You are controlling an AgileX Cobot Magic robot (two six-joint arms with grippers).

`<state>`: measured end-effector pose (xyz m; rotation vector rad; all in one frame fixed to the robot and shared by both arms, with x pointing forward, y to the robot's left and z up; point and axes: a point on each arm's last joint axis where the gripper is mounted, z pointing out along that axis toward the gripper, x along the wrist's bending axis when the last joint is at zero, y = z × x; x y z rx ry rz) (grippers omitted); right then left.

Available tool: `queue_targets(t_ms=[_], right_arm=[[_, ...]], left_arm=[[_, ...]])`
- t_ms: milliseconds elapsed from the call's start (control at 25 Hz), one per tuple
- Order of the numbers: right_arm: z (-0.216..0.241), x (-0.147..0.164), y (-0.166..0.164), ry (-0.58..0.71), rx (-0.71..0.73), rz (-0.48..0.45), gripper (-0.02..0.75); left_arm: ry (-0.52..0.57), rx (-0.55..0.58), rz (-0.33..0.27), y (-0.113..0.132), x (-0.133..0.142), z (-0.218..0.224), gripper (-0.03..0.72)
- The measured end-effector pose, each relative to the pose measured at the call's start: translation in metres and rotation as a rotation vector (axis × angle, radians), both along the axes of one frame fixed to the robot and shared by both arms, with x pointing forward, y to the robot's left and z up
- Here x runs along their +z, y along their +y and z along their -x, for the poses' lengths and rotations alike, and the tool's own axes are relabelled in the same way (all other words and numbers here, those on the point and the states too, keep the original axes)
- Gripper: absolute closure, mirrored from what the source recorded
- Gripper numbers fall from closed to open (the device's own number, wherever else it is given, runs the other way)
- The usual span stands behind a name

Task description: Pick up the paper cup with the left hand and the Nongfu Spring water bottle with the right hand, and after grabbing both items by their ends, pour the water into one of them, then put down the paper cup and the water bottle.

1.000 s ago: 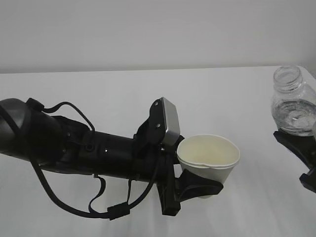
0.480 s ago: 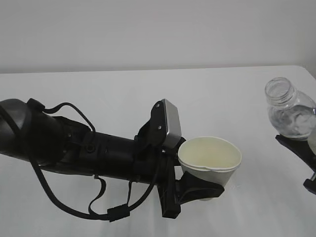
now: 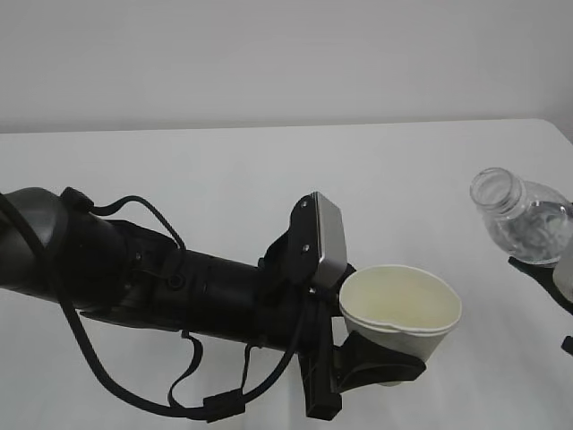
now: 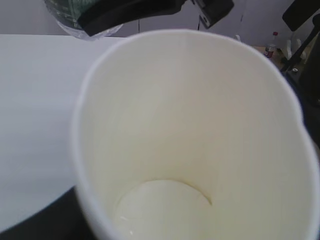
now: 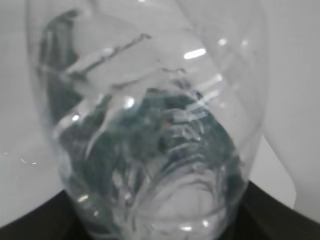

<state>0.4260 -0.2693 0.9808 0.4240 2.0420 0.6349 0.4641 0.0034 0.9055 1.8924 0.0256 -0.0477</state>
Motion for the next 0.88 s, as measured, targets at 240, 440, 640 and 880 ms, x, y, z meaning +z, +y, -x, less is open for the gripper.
queue_targets(t_ms=[240,440,640,880], right_arm=[[0.0001,-0.0004,-0.0004,-0.012,0.024,0.057,0.301],[0.0001,-0.0005,-0.0005,-0.022,0.041,0.092,0.301],[0.0001,-0.0005,-0.0005,-0.038,0.068,0.144,0.301],[0.0001,-0.0005,-0.0005,-0.049,0.086,0.180,0.301]], left_arm=[[0.000,-0.007,0.000,-0.0015,0.0000,0.0020,0.267],[0.000,-0.020,0.000,-0.0044,0.0000,0.0059,0.267],[0.000,-0.021,0.000,-0.0047,0.0000,0.0063,0.267],[0.000,-0.021,0.000,-0.0047,0.0000,0.0063,0.267]])
